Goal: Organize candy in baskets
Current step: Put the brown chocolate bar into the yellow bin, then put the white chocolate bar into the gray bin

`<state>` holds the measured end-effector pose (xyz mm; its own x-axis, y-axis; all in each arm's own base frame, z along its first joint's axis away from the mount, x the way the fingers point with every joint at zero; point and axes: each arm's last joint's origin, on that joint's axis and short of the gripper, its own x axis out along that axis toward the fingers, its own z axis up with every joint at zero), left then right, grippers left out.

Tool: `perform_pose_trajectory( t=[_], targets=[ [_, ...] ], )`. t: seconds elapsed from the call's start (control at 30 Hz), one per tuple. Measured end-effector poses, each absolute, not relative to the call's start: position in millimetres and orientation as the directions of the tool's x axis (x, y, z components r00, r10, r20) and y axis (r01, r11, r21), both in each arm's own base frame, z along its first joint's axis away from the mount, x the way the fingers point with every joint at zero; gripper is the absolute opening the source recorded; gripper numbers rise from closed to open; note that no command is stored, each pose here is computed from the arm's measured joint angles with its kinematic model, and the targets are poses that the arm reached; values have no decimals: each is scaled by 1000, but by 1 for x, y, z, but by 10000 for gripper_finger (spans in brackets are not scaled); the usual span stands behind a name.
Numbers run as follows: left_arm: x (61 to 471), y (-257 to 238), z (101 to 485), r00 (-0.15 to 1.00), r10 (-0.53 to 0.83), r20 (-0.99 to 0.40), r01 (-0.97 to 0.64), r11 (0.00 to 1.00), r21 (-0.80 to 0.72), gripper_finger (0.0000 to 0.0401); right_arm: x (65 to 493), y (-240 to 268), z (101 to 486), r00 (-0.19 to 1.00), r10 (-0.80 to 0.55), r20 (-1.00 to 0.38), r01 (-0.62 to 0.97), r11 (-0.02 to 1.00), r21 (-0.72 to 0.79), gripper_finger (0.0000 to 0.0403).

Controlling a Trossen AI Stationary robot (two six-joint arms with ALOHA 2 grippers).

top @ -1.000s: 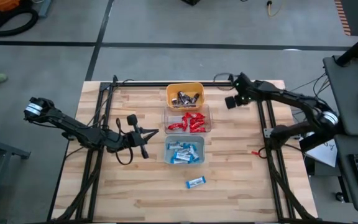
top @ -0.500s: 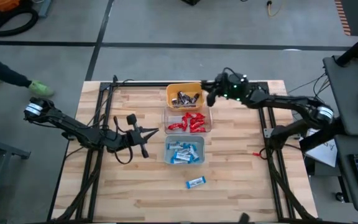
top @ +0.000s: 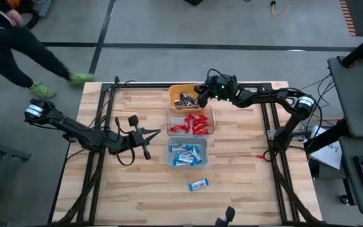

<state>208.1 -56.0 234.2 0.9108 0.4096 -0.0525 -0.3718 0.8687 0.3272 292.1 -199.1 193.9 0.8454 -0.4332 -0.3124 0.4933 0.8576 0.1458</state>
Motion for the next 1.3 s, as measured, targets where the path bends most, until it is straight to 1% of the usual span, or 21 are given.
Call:
perform_pose_trajectory(
  t=[0.13,0.27,0.4,0.53,0.6,0.77,0.87,0.93,1.03,1.2,1.3],
  targets=[
    [208,-56,234,910,411,-53,-373,869,324,0,292,-199,194,840,-439,-320,501,853,145,125],
    [208,-56,234,910,411,-53,-374,870,321,0,287,-196,206,834,-454,-315,513,848,134,150],
    [208,-56,234,910,411,-53,-374,870,320,0,279,-190,223,835,-452,-313,512,848,140,164],
    [209,-56,236,912,409,-40,-381,878,290,0,266,-167,246,839,-410,-359,483,864,144,168],
    [211,-57,237,918,394,-39,-370,889,269,0,260,-149,257,842,-368,-394,453,880,146,167],
    [224,-66,239,966,253,-48,-239,952,191,0,248,-94,277,855,-225,-468,328,932,151,153],
    [235,-72,239,972,225,-64,-215,966,141,0,241,-59,282,856,-152,-493,259,953,155,143],
    [243,-79,236,976,197,-88,-184,974,134,0,236,-34,283,861,-141,-488,234,963,134,137],
    [253,-97,228,985,99,-142,-77,985,154,0,225,5,275,869,-168,-466,238,966,97,129],
    [258,-135,221,984,-7,-176,36,987,159,0,204,68,254,899,-140,-415,205,972,115,125],
    [262,-155,218,980,-57,-191,94,977,192,0,195,96,242,912,-146,-384,205,972,117,127]
  ],
)
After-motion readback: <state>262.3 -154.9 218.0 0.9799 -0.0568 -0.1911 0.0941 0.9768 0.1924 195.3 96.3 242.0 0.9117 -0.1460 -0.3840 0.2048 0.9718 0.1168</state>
